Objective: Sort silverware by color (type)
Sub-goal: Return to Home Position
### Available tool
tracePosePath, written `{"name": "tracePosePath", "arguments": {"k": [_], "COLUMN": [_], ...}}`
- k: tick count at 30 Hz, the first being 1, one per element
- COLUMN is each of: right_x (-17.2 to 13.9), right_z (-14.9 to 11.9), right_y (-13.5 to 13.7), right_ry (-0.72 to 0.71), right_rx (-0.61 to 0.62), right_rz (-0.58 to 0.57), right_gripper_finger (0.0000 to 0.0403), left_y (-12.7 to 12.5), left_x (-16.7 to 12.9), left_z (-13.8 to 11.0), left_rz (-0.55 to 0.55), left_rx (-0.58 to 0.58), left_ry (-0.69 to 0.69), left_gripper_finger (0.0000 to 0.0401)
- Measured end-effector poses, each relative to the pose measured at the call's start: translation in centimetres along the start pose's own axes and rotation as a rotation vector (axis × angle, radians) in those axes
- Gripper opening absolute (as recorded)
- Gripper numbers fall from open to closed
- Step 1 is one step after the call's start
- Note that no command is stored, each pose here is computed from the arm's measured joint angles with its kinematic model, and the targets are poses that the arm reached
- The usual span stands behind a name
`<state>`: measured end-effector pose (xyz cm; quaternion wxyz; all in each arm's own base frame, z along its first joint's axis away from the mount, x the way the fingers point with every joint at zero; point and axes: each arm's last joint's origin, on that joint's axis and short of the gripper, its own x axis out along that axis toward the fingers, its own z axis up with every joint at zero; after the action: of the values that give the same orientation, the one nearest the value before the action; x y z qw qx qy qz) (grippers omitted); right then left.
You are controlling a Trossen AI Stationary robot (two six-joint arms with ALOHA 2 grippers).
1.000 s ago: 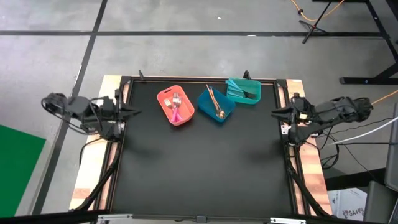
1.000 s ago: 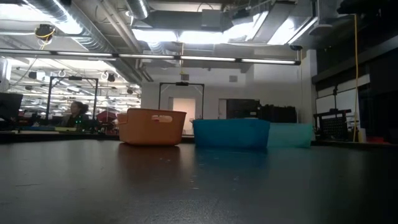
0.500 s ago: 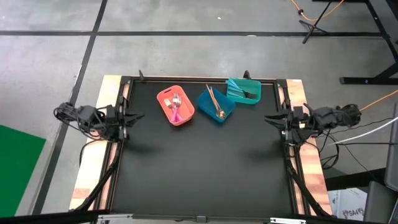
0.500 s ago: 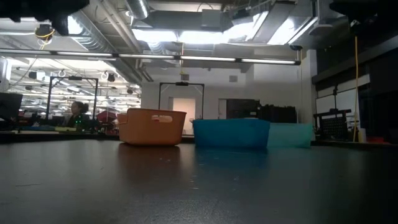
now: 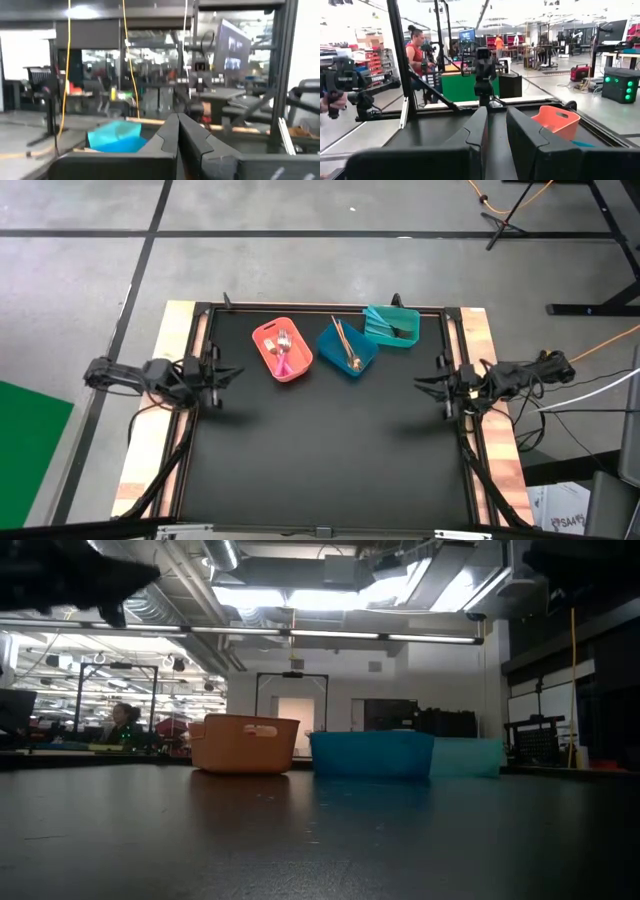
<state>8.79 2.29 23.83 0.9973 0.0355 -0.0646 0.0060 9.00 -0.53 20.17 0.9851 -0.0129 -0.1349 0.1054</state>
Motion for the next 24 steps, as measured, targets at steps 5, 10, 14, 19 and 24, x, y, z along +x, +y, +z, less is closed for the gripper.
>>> {"name": "tracePosePath", "arguments": {"k": [5, 10, 14, 19, 24], "right_x": [0.2, 0.4, 0.6, 0.7, 0.9], "right_z": [-1.3, -2.8, -4.0, -4.7, -5.7], "right_y": [0.1, 0.0, -0.5, -1.5, -2.2], "right_ry": [-0.028, -0.049, -0.108, -0.122, -0.022], "right_rx": [0.01, 0.015, 0.018, -0.003, -0.008], "right_rz": [0.001, -0.006, -0.053, -0.112, -0.077], "right_gripper_finger": [0.0062, 0.0062, 0.0062, 0.0062, 0.0062], "left_y": [0.4, 0.9, 1.2, 1.7, 1.9], "left_x": [0.1, 0.2, 0.3, 0.4, 0.3], "left_z": [-1.4, -1.4, -1.5, -1.8, -2.7], "left_rz": [0.017, 0.032, 0.034, 0.06, 0.064], "left_rx": [-0.04, -0.033, -0.019, -0.034, -0.063], "left_ry": [0.036, 0.029, 0.035, 0.065, 0.163], "left_gripper_finger": [0.0, 0.0, 0.0, 0.0, 0.0]}}
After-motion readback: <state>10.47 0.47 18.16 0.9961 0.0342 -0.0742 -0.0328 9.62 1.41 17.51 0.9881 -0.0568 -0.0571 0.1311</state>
